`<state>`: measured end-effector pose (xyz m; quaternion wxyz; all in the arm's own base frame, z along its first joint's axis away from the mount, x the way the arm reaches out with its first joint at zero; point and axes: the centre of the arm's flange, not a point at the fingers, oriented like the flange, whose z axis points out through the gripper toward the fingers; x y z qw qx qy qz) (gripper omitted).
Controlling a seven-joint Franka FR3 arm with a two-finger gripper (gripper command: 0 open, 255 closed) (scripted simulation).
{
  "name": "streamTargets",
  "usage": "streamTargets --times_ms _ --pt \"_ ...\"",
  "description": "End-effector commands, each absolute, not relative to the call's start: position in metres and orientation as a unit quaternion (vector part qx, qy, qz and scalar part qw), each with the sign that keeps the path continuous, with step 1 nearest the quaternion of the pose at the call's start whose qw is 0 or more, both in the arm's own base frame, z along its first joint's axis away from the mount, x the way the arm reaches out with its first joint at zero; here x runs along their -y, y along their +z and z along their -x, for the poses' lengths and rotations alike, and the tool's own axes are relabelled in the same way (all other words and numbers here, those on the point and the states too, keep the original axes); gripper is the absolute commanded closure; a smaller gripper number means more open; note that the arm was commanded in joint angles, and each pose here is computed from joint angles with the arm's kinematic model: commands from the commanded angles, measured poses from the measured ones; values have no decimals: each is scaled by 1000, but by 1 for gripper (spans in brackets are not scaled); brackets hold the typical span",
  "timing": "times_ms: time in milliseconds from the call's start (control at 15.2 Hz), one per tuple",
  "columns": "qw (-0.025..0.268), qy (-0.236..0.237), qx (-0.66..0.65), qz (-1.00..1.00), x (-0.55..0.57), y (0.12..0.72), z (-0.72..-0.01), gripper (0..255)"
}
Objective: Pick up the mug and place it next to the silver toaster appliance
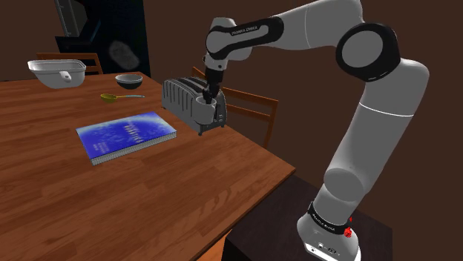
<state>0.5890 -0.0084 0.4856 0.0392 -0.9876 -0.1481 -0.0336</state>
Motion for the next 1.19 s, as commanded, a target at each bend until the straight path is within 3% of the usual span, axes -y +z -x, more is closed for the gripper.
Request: streamTargets --times_ms 0,1122 --pt "39 -34 148 988 8 474 -589 255" --pt "39 -34 148 988 8 384 -589 255"
